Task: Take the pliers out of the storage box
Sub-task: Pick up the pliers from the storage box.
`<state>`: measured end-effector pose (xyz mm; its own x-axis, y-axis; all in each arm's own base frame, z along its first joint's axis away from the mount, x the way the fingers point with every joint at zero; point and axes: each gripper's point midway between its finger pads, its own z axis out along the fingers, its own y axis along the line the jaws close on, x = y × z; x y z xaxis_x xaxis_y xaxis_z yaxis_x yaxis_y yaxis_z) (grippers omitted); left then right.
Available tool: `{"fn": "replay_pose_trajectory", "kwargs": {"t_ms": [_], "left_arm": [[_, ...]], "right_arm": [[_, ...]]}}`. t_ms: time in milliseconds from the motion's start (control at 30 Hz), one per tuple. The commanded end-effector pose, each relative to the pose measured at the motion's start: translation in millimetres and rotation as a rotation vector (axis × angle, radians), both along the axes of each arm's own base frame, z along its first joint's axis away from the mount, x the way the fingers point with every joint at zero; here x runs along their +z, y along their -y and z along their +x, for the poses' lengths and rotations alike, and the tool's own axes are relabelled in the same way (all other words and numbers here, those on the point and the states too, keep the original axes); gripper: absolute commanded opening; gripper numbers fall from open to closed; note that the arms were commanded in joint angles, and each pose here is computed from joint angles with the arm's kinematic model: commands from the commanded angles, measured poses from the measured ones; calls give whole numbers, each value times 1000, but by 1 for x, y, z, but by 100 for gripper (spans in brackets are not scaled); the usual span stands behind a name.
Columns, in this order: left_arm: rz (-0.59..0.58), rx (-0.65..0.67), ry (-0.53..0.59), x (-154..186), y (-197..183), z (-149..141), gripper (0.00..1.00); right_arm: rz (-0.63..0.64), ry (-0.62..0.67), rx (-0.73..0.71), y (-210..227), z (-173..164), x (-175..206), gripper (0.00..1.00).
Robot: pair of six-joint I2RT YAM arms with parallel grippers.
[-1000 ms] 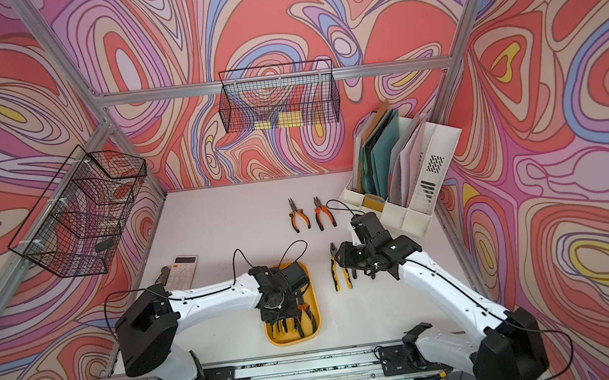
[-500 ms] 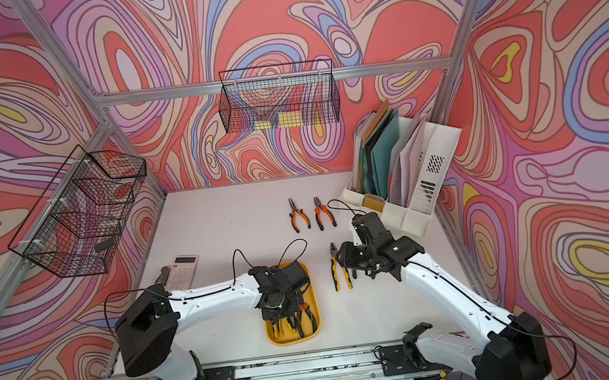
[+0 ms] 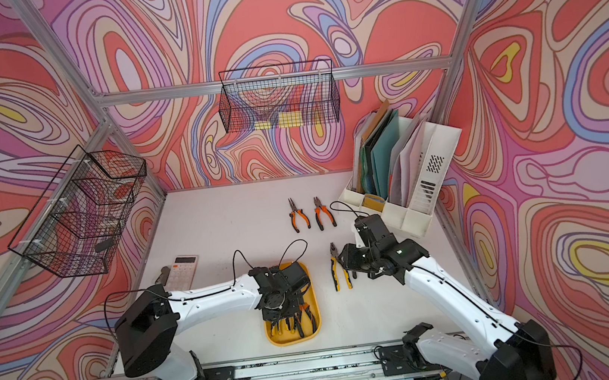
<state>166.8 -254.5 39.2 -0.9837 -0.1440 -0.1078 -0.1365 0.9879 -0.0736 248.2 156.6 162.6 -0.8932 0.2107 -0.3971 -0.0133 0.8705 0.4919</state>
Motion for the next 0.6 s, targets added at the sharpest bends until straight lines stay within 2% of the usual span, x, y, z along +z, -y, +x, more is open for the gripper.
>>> {"fn": "replay_pose_trajectory", "kwargs": {"t_ms": [0,300,433,567], "left_arm": [[44,-22,86,36,-10,9,0],[39,-76,258,132,-19,30,0],[49,-142,299,170,-18,55,0],[46,-193,323,195,-24,100,0]], "right_arm": [[-17,14,-13,5,-2,6,40],[-28,50,-31,8,4,21,38],[-34,79,-44,10,8,31,37],[-51,108,-57,15,9,40,37]]}}
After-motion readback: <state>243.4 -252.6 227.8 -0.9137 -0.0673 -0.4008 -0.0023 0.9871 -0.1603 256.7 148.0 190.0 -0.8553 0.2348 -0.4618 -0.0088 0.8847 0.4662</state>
